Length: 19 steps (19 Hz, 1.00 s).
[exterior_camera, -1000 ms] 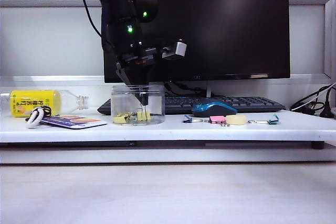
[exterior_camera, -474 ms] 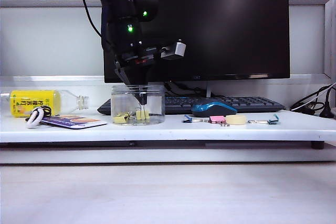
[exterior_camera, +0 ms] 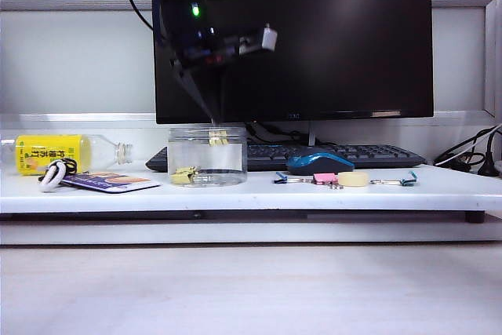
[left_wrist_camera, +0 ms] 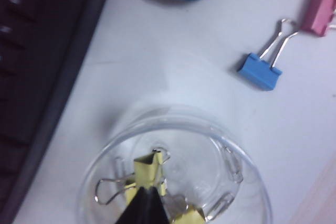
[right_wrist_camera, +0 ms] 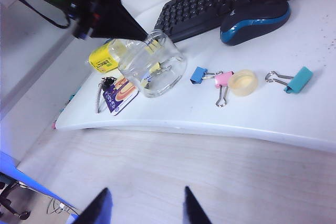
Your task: Take the clips out of the round transparent plastic box and place them on the table.
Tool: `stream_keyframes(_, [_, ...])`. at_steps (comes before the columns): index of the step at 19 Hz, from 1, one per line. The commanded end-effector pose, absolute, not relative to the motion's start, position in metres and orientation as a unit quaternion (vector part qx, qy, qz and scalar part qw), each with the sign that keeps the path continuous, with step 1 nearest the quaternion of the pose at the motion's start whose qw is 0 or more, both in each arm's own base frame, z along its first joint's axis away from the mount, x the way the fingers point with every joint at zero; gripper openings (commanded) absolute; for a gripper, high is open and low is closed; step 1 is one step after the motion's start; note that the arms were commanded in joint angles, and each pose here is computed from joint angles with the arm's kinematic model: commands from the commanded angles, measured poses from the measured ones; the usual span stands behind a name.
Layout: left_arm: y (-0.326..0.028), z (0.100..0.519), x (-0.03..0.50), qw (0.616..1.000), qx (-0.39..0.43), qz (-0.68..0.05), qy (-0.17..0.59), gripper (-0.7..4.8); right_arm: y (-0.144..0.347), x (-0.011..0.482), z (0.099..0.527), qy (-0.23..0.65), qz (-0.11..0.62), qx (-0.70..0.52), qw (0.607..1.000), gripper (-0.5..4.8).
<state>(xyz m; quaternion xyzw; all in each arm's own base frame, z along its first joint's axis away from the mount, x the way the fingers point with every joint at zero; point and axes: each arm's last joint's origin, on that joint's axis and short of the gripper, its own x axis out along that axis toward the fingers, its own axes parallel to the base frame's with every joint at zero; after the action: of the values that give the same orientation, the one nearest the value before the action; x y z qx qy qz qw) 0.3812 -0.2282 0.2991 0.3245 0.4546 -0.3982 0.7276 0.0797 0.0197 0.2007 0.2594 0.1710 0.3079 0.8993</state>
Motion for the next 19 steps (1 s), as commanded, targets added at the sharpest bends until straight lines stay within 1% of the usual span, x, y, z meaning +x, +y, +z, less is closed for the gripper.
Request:
stream_keyframes(1, [-0.224,0.316,0.373,0.738,0.311,-0.395,0.45,-0.06,0.02,0.08,0.203,0.161,0.308,0.254,0.903,1.76])
stream_keyframes(3, [-0.222,0.325,0.367,0.739,0.301,-0.408,0.443,-0.06,0.02,0.08,0.203,0.161,0.307,0.254,0.903,1.76])
stream_keyframes(6, [-0.223,0.339,0.359,0.739,0.241,-0.467,0.422,-0.06,0.019,0.08,0.203,0.16,0.304,0.252,0.905,1.76])
stream_keyframes(8, [-0.231,0.343,0.354,0.732,0.212,-0.506,0.404,-0.06,0.019,0.08,0.203,0.159,0.299,0.252,0.906,1.76])
stream_keyframes(10, [-0.241,0.344,0.35,0.727,0.208,-0.524,0.391,-0.06,0.019,0.08,0.203,0.159,0.299,0.252,0.907,1.76])
stream_keyframes(12, [-0.26,0.342,0.343,0.724,0.223,-0.537,0.37,-0.06,0.019,0.08,0.203,0.159,0.299,0.252,0.907,1.76])
stream_keyframes(13, [-0.274,0.339,0.341,0.728,0.238,-0.536,0.355,-0.06,0.019,0.08,0.203,0.159,0.299,0.252,0.906,1.76])
stream_keyframes(14, [-0.279,0.334,0.342,0.733,0.251,-0.524,0.353,-0.06,0.019,0.08,0.203,0.159,0.299,0.252,0.906,1.76])
stream_keyframes(16, [-0.287,0.313,0.35,0.738,0.271,-0.483,0.385,-0.06,0.019,0.08,0.203,0.16,0.3,0.253,0.906,1.76])
stream_keyframes(19, [-0.293,0.281,0.365,0.737,0.275,-0.451,0.422,-0.06,0.019,0.08,0.203,0.161,0.299,0.253,0.906,1.76])
